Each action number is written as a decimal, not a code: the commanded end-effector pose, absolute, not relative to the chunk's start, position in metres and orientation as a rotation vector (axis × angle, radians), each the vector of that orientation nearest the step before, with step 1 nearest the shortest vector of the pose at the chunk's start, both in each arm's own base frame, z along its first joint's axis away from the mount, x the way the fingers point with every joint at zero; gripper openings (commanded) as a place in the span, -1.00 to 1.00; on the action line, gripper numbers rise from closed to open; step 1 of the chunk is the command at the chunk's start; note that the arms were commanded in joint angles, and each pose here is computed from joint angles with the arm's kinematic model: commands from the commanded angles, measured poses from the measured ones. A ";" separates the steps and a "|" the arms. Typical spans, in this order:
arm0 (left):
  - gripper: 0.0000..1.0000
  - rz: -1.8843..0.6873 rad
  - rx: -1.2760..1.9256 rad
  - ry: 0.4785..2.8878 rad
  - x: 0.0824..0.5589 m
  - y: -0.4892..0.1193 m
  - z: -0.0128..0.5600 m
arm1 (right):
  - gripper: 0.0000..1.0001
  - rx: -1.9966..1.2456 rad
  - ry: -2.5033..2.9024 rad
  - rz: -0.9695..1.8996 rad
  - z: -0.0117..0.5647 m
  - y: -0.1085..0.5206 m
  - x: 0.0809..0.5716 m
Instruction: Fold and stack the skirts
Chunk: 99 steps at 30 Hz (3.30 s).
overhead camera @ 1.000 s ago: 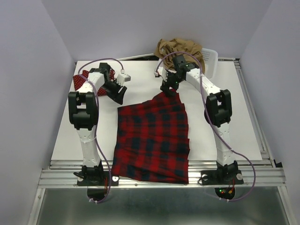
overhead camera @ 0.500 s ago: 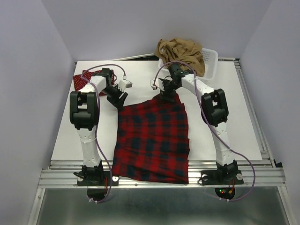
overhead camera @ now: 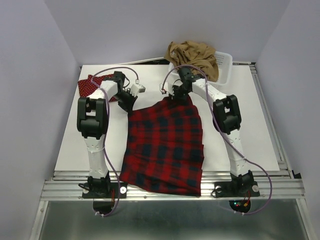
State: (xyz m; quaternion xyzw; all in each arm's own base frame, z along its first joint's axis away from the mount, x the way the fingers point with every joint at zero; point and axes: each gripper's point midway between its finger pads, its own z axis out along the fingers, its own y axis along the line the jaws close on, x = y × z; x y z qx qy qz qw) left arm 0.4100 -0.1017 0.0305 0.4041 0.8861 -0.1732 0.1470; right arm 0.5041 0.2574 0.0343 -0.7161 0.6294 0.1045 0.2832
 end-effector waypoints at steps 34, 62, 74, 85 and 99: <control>-1.00 -0.041 1.710 1.756 0.278 -0.061 0.131 | -0.99 -1.859 1.697 0.334 0.136 0.270 0.268; 0.23 -0.312 1.342 2.077 0.302 -0.088 0.146 | -0.99 -1.781 1.926 -0.013 0.009 0.225 0.402; 0.23 -0.249 1.316 2.044 0.305 -0.134 0.156 | -0.58 -1.674 1.769 0.013 0.091 0.259 0.432; 0.21 -0.190 1.338 2.118 0.302 -0.191 0.128 | 0.16 -0.861 2.104 0.492 0.187 0.251 0.336; -0.68 -0.177 1.527 2.298 0.264 -0.186 0.067 | -0.51 -0.287 2.702 0.859 0.044 0.270 0.281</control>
